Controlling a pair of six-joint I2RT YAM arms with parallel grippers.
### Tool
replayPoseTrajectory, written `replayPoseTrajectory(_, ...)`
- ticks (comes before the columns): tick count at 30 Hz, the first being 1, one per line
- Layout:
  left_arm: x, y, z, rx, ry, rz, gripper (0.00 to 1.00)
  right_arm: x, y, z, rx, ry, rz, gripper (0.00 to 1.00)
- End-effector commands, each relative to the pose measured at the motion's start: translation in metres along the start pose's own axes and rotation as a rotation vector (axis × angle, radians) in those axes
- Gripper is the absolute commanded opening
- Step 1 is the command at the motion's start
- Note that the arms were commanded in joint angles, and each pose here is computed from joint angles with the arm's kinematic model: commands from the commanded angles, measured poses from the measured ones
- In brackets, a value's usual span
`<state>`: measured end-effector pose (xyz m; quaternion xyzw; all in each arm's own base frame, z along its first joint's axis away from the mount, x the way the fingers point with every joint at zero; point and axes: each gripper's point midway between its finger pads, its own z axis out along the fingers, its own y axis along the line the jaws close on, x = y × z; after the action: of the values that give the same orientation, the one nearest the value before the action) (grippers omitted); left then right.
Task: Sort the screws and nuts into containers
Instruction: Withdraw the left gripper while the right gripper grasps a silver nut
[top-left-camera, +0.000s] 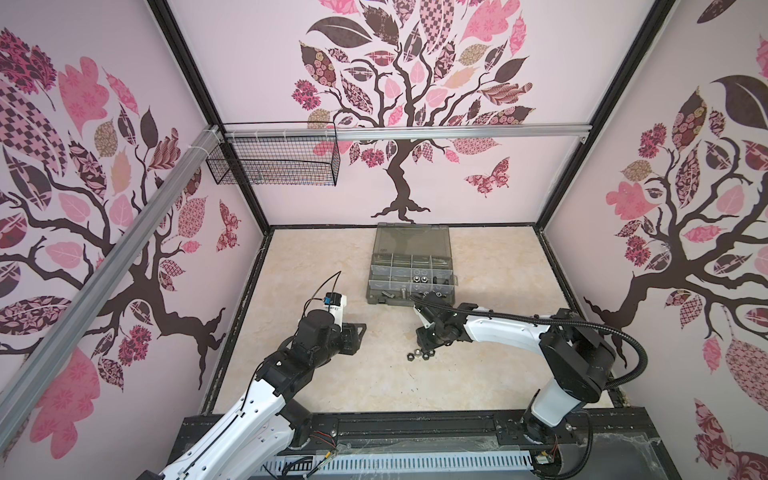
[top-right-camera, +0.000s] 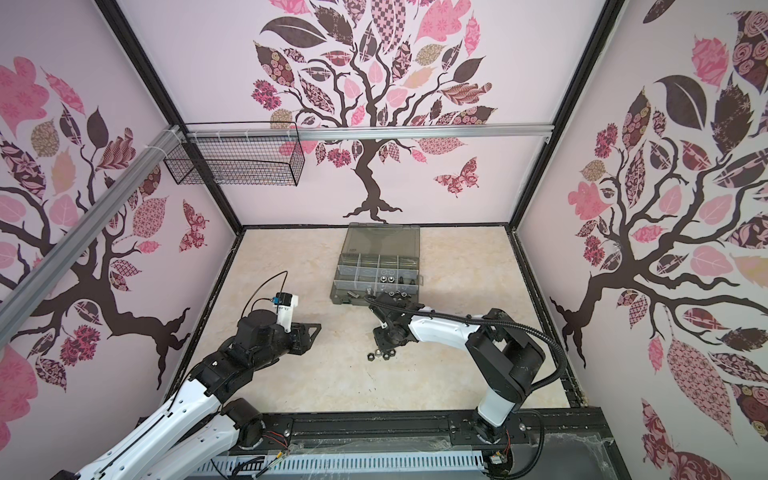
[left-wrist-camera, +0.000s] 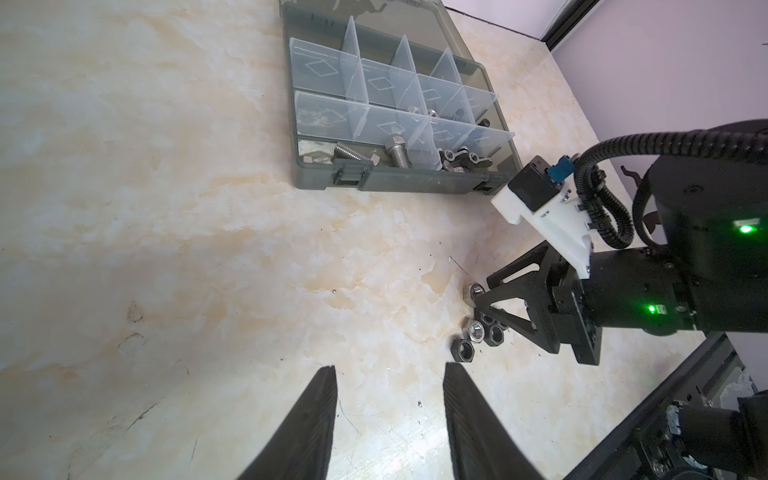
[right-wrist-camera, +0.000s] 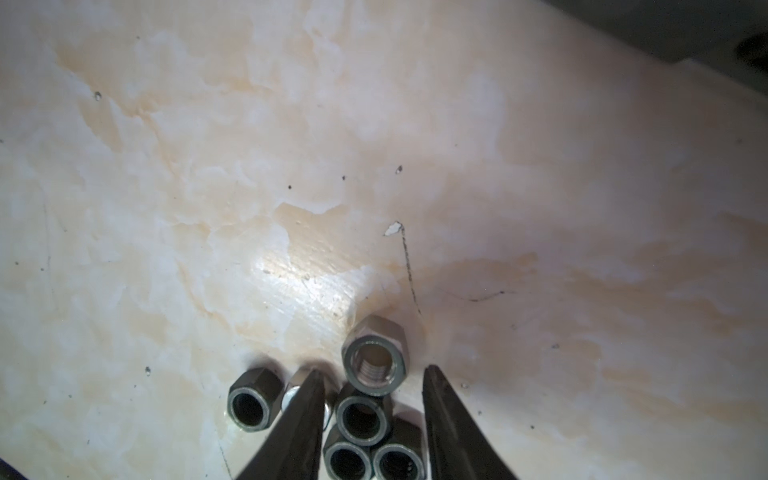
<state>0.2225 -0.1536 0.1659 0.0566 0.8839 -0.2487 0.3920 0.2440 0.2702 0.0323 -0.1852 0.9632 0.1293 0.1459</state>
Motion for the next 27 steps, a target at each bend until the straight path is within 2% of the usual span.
replayPoseTrajectory(1, 0.01, 0.002, 0.002, 0.009, 0.017, -0.016, 0.46, -0.006, 0.004, 0.003, 0.015, 0.008, 0.004, 0.42)
replayPoseTrajectory(17, 0.011, 0.003, 0.002, 0.01, 0.018, -0.017, 0.46, -0.004, 0.021, 0.016, 0.023, 0.042, -0.068, 0.4)
replayPoseTrajectory(27, 0.012, 0.002, 0.003, 0.014, 0.024, -0.02, 0.46, -0.001, 0.013, 0.018, 0.096, 0.054, -0.135, 0.37)
